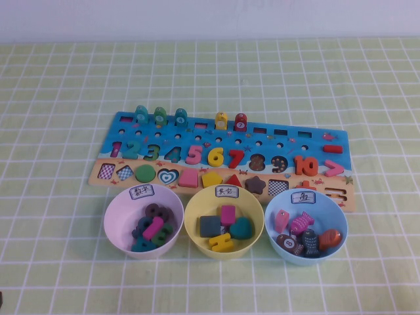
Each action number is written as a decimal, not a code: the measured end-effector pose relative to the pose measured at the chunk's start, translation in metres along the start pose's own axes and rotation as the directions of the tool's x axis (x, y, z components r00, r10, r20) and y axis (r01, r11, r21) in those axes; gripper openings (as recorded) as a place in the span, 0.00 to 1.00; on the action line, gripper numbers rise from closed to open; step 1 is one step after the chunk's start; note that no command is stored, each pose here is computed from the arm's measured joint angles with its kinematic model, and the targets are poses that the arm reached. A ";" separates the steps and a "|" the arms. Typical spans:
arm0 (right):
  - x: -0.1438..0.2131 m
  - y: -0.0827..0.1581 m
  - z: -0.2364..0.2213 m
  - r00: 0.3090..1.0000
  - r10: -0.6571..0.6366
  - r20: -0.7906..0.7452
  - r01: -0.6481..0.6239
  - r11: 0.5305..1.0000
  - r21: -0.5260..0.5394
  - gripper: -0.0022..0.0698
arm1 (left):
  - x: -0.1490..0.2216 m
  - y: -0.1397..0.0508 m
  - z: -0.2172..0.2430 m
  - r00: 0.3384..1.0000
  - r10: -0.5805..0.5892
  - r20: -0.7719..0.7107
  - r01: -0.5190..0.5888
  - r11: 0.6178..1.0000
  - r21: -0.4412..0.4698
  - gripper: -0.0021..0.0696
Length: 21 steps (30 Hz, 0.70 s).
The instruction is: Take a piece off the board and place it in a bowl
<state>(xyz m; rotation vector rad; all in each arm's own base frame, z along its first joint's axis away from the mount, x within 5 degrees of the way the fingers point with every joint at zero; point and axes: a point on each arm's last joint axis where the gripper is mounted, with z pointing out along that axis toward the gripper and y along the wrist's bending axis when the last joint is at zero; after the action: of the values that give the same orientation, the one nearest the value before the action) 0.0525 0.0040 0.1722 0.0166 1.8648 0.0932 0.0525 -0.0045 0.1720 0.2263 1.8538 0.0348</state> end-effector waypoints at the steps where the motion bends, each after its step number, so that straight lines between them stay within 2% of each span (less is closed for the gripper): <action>1: 0.000 0.000 0.000 1.000 0.000 0.000 0.000 1.000 0.000 0.00 | 0.000 0.000 0.000 1.000 0.000 0.000 0.000 1.000 0.000 0.02; 7: 0.000 0.000 0.000 1.000 0.000 0.000 0.000 1.000 0.000 0.00 | -0.001 0.001 0.000 1.000 0.026 0.014 -0.026 1.000 -0.013 0.02; 11: 0.000 0.000 0.000 1.000 0.000 0.000 0.000 1.000 0.000 0.00 | -0.007 -0.001 0.000 0.992 -0.102 0.074 0.102 0.995 0.013 0.02; 14: 0.000 0.000 0.000 1.000 0.000 0.000 0.000 1.000 0.000 0.00 | -0.013 -0.001 -0.001 0.968 -0.211 0.137 0.207 0.977 0.043 0.02; 18: 0.000 0.000 0.000 1.000 0.000 0.000 0.000 1.000 0.000 0.00 | -0.025 0.000 -0.004 0.879 -0.401 0.256 0.387 0.916 0.107 0.02; 21: 0.000 0.000 0.000 1.000 0.000 0.000 0.000 1.000 0.000 0.00 | -0.036 0.005 -0.008 0.803 -0.464 0.374 0.444 0.885 0.142 0.02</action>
<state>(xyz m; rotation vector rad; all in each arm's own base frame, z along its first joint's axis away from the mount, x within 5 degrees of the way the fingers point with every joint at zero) 0.0525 0.0040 0.1722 0.0166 1.8648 0.0932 0.0558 -0.0054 0.2091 -0.1792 1.4555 -0.3671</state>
